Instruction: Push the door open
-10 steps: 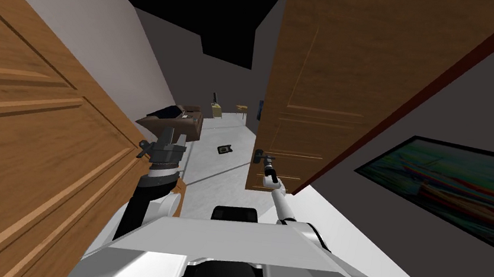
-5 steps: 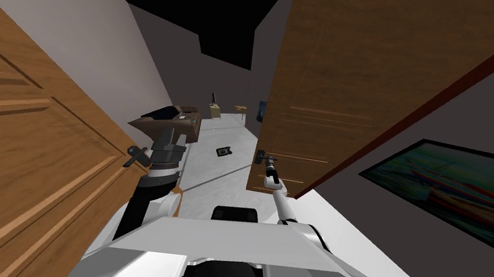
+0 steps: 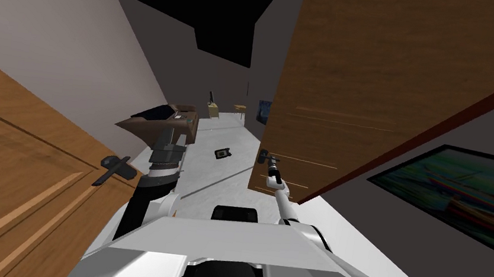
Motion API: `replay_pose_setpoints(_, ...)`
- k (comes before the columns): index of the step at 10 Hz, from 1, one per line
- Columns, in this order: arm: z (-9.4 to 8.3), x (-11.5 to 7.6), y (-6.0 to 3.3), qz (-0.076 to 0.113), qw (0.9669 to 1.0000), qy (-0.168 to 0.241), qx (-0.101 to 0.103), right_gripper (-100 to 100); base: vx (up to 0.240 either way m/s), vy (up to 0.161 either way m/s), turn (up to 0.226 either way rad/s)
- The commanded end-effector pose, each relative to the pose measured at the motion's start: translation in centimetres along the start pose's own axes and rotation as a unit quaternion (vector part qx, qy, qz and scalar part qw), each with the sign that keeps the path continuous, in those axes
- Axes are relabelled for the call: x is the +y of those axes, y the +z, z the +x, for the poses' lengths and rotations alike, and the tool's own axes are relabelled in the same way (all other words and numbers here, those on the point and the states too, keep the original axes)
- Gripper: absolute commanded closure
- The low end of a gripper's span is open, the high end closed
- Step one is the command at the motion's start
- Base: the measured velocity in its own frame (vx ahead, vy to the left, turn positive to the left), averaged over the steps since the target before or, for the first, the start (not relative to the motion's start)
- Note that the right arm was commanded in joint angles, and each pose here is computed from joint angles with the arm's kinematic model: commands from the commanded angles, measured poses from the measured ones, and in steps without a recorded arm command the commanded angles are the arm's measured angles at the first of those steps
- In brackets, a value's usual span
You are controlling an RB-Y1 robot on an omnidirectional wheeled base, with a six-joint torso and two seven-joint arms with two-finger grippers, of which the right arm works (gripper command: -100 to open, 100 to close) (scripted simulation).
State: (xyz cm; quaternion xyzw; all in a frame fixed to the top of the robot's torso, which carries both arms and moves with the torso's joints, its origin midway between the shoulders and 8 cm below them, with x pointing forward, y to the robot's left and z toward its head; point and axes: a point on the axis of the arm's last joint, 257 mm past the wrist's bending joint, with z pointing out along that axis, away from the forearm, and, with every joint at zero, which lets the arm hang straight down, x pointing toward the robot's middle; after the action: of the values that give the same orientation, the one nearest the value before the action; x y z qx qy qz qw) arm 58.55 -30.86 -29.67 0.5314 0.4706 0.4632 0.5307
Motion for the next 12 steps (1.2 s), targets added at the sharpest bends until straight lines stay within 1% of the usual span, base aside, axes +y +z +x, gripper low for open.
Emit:
replay_pose_setpoints(1,-1.8,0.4,0.22,-0.003,0.9999,-0.002,-0.016,100,0.186,0.113,-0.082)
replay_pose_setpoints(6,-5.8,0.4,0.00,-0.004,0.9986,-0.001,-0.053,100,0.198,0.106,-0.087)
replay_pose_setpoints(12,-10.1,0.4,-0.54,-0.003,0.9956,0.001,-0.094,100,0.174,0.111,-0.078)
